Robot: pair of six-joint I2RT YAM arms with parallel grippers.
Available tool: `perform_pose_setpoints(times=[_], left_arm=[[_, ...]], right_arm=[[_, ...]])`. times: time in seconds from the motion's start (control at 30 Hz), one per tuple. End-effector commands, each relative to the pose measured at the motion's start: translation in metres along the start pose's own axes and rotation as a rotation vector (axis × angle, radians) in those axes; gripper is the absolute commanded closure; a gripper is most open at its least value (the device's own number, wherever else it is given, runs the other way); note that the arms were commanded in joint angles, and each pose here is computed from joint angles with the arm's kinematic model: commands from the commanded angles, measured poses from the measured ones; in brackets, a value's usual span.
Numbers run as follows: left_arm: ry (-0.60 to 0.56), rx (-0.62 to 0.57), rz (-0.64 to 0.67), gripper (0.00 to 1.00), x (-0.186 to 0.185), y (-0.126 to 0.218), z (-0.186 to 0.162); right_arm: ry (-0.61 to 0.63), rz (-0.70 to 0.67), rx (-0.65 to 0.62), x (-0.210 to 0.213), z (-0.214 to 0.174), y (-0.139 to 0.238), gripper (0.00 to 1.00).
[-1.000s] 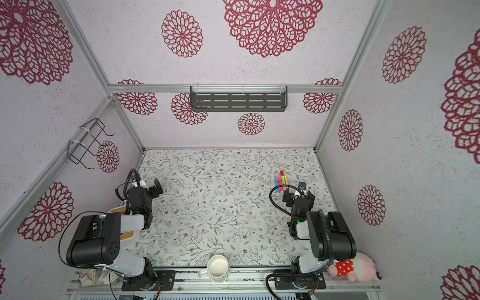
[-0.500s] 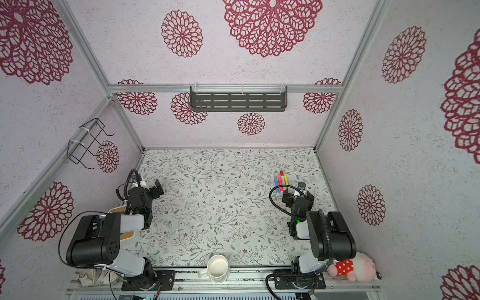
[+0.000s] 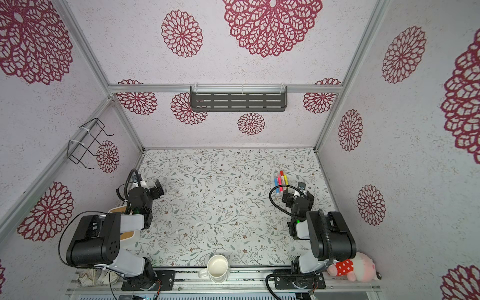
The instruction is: Insert the pens into the pen caps
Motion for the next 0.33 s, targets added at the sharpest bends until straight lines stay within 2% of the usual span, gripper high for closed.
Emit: perform_pose_setpoints(times=[0.0,0.3], left_arm=[[-0.006,0.004,-0.014,0.01,-0.0009,-0.0038,0.0023],[-0.013,0.001,-0.056,0.01,-0.0029,-0.0012,0.0025]], right_arm=[[-0.028,0.013,-0.056,0.0015,0.011,0.0015,0.01],[-0.023,0.022,-0.053,0.0033,0.011,0.0011,0.01]])
Point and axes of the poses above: each gripper's point midway between its finger pads, its own y axis back along the fingers, its own x axis along the line the jaws close on, z = x × y, the point moved 10 cm from there along y, back along the fingers
